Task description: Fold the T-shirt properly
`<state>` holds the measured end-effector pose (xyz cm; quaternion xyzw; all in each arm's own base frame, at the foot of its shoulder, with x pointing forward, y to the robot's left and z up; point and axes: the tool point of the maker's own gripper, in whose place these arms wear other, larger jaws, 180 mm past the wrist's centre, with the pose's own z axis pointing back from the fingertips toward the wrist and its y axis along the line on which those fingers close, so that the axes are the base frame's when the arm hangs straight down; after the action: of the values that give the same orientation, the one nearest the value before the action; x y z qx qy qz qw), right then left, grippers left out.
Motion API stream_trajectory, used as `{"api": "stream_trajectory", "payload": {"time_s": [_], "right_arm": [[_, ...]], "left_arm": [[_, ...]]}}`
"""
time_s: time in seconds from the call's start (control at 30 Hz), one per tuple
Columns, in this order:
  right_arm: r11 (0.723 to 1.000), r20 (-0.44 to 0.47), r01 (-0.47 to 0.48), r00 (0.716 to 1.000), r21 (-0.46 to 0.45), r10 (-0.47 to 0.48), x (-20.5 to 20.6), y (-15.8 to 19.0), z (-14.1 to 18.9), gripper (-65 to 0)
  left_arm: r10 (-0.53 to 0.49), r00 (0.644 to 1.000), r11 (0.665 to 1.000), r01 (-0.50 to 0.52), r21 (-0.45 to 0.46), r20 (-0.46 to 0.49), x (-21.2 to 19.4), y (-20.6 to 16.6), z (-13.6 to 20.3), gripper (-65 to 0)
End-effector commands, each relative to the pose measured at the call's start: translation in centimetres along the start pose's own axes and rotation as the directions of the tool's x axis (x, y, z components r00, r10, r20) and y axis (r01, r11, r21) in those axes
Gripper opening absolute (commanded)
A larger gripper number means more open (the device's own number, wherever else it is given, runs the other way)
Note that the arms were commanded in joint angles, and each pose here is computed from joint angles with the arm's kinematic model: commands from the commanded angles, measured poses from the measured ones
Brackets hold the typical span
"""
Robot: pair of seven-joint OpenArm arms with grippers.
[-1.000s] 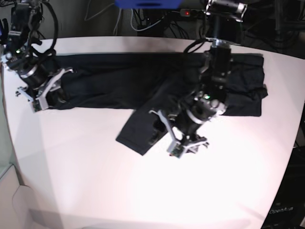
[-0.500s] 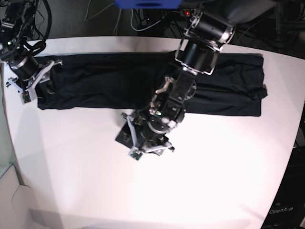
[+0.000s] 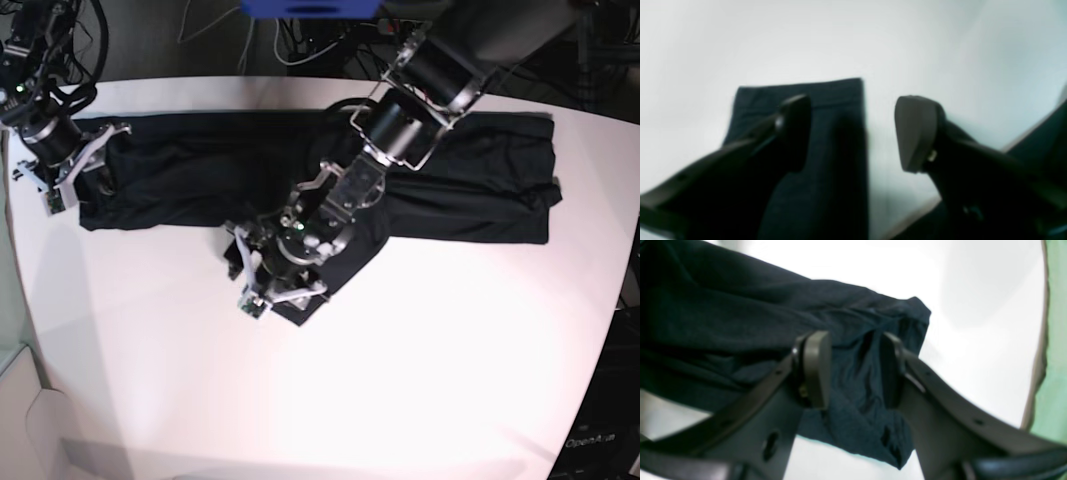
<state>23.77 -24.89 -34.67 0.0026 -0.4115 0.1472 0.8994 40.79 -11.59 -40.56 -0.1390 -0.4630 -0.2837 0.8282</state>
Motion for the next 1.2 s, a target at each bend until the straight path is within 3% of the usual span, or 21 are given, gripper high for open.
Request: {"api": "stream_trajectory", "payload": {"time_s": [0.0,0.2,0.5,0.6,0.73,0.83,0.97,1.07,1.17], "right_arm": [[1.0,0.04,-0.022,0.999,0.002,0.022,1.2,-0.2,0.4,-39.1],[1.0,0.039,-0.023,0.999,0.001,0.023,1.1,-0.3,0.4,-39.1],[1.0,0.04,-0.025,0.999,0.0,0.025,1.2,-0.3,0.4,-39.1],[1.0,0.044,-0.025,0.999,-0.001,0.025,1.4,-0.4,0.4,-39.1],[1.0,0.047,-0.026,0.999,-0.002,0.026,1.5,-0.4,0.3,-39.1],[1.0,0.049,-0.025,0.998,-0.002,0.025,1.5,-0.4,0.3,-39.1],[1.0,0.049,-0.025,0.998,0.003,0.024,1.5,-0.2,0.3,-39.1],[1.0,0.048,-0.024,0.999,0.003,0.023,1.5,-0.2,0.2,-39.1],[1.0,0.044,-0.021,0.999,0.001,0.021,1.3,-0.3,0.3,-39.1]], "left_arm": [[-0.005,0.999,1.0,0.004,0.014,0.051,2.2,0.6,-0.4,-26.2],[0.043,0.998,0.998,-0.045,0.041,0.045,1.5,1.6,-1.3,-26.2],[0.03,1.0,0.998,-0.03,0.051,0.0,-0.8,1.8,-1.6,-26.8],[0.038,0.999,0.997,-0.036,0.064,-0.039,-2.3,2.2,-1.6,-37.4],[0.045,0.997,0.997,-0.04,0.073,-0.066,-3.5,2.6,-1.6,-65.0],[0.058,0.996,0.994,-0.051,0.092,-0.073,-3.8,3.1,-1.6,-65.0],[0.102,0.995,0.978,-0.097,0.183,-0.02,-2.0,5.0,-1.3,-65.0],[0.129,0.989,0.976,-0.139,0.17,0.069,1.6,4.6,-0.9,-65.0],[0.186,0.978,0.97,-0.199,0.141,0.099,2.9,3.9,0.6,-65.0]]}}
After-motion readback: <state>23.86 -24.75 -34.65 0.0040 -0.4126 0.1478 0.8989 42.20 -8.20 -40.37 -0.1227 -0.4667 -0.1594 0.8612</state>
